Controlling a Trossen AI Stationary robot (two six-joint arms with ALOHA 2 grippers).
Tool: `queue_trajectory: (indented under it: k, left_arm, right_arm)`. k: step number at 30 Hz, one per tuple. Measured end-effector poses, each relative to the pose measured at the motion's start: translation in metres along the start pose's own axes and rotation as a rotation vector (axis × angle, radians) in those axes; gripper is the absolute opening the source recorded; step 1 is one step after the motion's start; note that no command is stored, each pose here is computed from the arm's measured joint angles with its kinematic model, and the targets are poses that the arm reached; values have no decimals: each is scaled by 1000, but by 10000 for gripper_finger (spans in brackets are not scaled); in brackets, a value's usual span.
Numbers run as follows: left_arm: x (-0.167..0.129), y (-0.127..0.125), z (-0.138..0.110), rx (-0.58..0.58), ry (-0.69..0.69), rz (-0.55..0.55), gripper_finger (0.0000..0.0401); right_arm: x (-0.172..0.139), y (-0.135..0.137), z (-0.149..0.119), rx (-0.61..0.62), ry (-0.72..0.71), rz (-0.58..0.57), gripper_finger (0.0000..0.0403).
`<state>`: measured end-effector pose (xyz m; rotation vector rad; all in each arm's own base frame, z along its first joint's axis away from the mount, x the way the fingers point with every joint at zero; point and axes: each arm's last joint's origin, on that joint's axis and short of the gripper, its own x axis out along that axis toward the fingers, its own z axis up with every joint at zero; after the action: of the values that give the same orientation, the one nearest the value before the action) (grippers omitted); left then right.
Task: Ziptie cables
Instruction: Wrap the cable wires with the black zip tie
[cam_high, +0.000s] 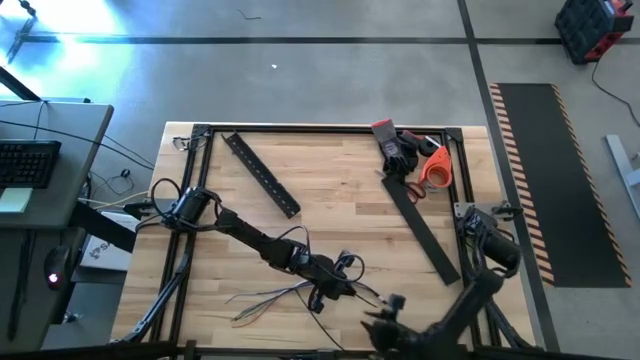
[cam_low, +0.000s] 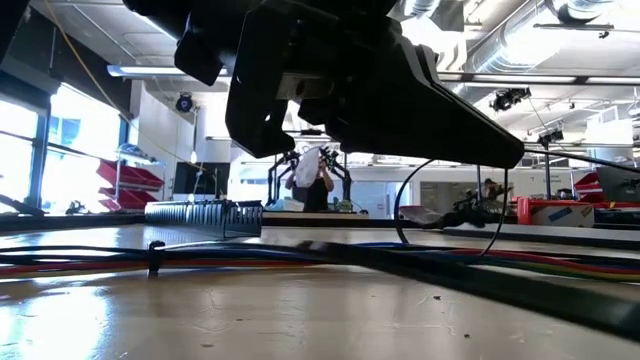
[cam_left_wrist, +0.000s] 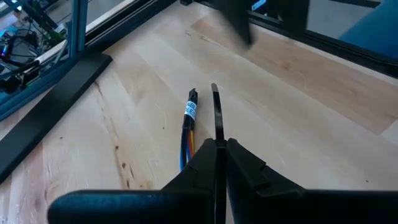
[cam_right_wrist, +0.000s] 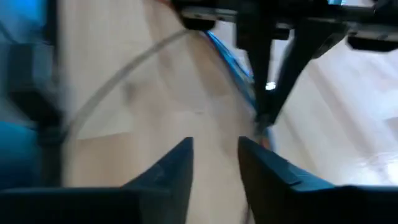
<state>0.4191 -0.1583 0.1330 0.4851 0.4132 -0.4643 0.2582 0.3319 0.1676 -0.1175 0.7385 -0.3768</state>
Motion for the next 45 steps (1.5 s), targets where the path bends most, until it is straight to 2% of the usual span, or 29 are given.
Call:
queue_trajectory:
  k: [4,8,13,19,21,23,27,33,40,42,45]
  left_arm:
    - [0,0,0,-16,-2,-6,1]
    - [0,-1,0,-17,-2,-7,1]
    - [0,-1,0,-17,-3,-8,1]
    - [0,-1,0,-17,-4,-9,1]
    - [0,-1,0,-17,-4,-10,1]
    - [0,-1,0,-17,0,-11,1]
    - [0,-2,-2,-17,26,-18,1]
    - [0,-3,-4,-18,47,-21,1]
    - [0,-4,-8,-19,85,-32,1]
    - [0,-4,-9,-27,91,-34,1]
    - [0,-4,-8,-28,86,-32,1]
  right_arm:
    - [26,-17,13,-16,136,-49,151]
    - [48,-25,20,11,212,-74,154]
    - [60,-27,18,3,243,-102,119]
    - [59,-24,15,21,233,-103,46]
    - [56,-23,13,15,231,-98,16]
    - [54,-21,12,26,227,-94,6]
    - [42,-15,3,83,231,-79,2]
    - [15,-7,-19,181,310,-74,0]
    - [-29,-4,-51,291,467,-129,1]
    - [-39,-4,-57,314,479,-153,0]
    - [-47,2,-56,326,428,-101,0]
